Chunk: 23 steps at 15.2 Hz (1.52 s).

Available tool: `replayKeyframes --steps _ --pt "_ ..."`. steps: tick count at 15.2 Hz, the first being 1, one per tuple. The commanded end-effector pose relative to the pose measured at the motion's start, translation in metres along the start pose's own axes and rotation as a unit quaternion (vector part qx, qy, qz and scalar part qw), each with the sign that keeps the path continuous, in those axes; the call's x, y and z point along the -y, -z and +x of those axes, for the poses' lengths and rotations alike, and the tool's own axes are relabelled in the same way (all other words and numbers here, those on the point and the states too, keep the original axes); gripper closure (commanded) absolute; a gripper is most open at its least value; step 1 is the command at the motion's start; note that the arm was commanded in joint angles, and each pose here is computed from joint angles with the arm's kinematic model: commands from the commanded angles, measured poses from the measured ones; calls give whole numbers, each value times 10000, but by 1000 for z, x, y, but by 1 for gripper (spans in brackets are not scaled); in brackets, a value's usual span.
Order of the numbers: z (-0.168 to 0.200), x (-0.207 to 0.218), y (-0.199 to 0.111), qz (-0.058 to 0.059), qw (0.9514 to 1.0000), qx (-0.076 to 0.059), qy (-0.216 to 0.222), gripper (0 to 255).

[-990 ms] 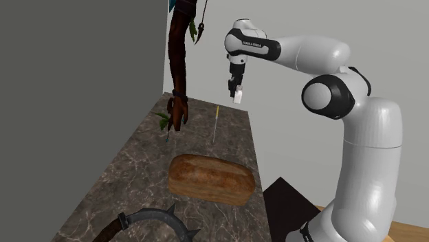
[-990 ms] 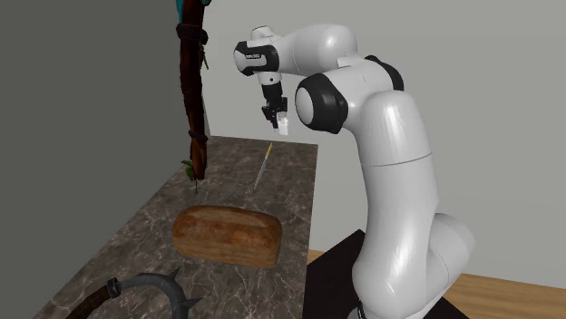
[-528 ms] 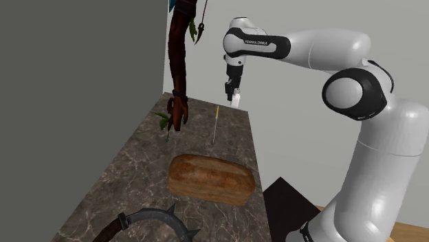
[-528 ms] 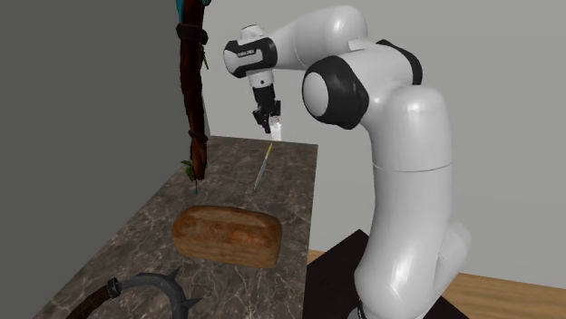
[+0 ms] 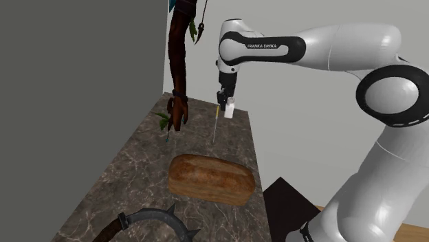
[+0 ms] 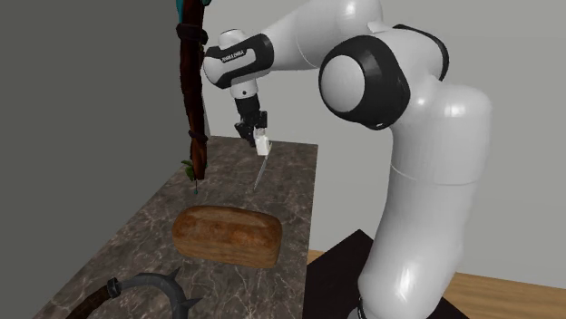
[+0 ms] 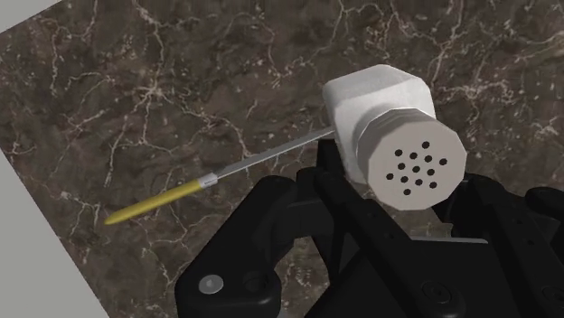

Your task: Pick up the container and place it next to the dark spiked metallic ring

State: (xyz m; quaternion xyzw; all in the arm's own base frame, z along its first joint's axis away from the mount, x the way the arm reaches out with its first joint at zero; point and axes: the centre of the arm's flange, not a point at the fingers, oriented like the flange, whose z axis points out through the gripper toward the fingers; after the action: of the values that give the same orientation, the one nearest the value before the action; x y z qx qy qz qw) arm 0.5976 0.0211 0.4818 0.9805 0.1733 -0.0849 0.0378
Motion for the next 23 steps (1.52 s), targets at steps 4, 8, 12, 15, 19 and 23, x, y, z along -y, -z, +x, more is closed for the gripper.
replayKeyframes --steps 4,8,12,15,19,23 --pt "-11 66 -2 -3 10000 0 -8 255" --pt "-19 118 -4 -3 10000 0 -8 255" --pt "-27 171 -6 -3 10000 0 -8 255" --pt "-32 210 -8 -3 10000 0 -8 255" --pt "-40 262 -9 -3 10000 0 -8 255" --pt "-48 314 -11 -3 10000 0 -8 255"
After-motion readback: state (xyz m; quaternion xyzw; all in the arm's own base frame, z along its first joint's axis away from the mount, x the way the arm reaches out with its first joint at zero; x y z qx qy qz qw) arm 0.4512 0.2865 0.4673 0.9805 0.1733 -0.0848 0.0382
